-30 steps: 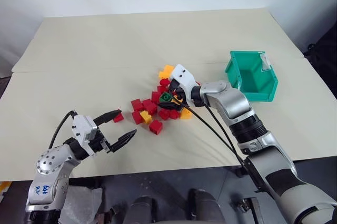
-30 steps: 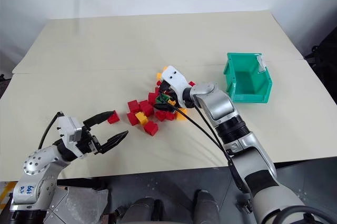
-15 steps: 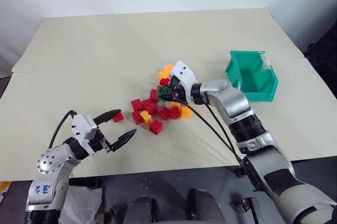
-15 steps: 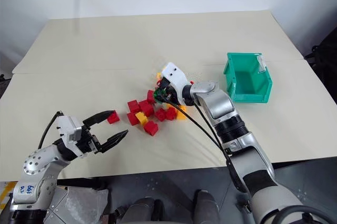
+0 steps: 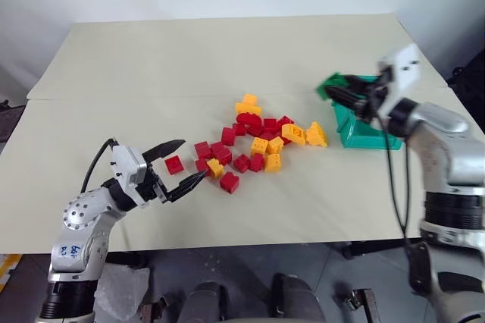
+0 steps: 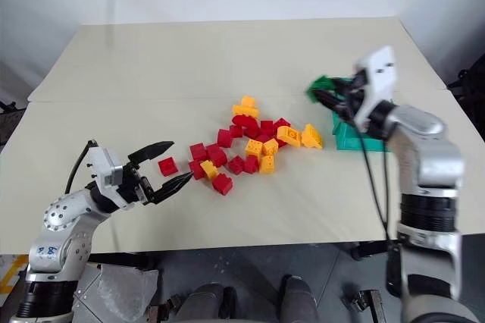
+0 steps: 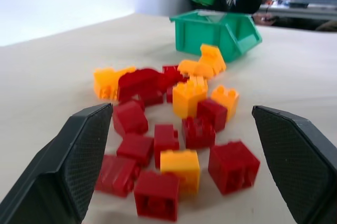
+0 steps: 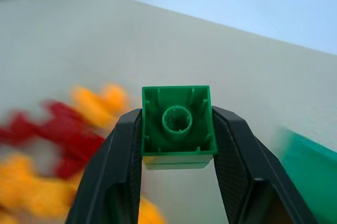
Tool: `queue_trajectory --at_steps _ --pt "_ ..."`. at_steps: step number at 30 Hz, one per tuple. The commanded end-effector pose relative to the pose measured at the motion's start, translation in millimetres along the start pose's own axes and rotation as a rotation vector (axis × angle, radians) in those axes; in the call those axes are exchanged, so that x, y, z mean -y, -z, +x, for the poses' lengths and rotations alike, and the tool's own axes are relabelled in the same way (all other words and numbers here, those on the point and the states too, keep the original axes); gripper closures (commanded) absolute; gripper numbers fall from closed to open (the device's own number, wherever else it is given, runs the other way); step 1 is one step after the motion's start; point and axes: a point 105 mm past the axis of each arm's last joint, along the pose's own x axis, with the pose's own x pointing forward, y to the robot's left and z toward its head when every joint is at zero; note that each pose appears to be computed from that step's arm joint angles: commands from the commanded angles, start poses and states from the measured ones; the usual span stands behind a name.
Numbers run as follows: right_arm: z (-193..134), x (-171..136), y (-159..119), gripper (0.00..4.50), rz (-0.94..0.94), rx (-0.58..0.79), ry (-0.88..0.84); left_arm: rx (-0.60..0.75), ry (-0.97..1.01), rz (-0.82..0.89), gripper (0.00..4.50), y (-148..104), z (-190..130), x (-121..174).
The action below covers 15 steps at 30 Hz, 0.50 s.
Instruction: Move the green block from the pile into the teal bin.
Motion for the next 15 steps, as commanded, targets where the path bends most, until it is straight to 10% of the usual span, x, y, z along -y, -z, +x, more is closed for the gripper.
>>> queue_trajectory --at_steps 1,13,15 --pt "-18 40 -2 3.05 -0.032 0.025 0.183 0.073 0.077 -0.003 0.0 -18 17 10" --pt "3 56 48 3.05 0.051 -0.106 0.22 0.087 0.193 -0.014 0.0 -23 36 22" --pt "4 58 50 2.33 0.048 -0.116 0.225 0.084 0.197 -0.009 0.0 -22 37 22"
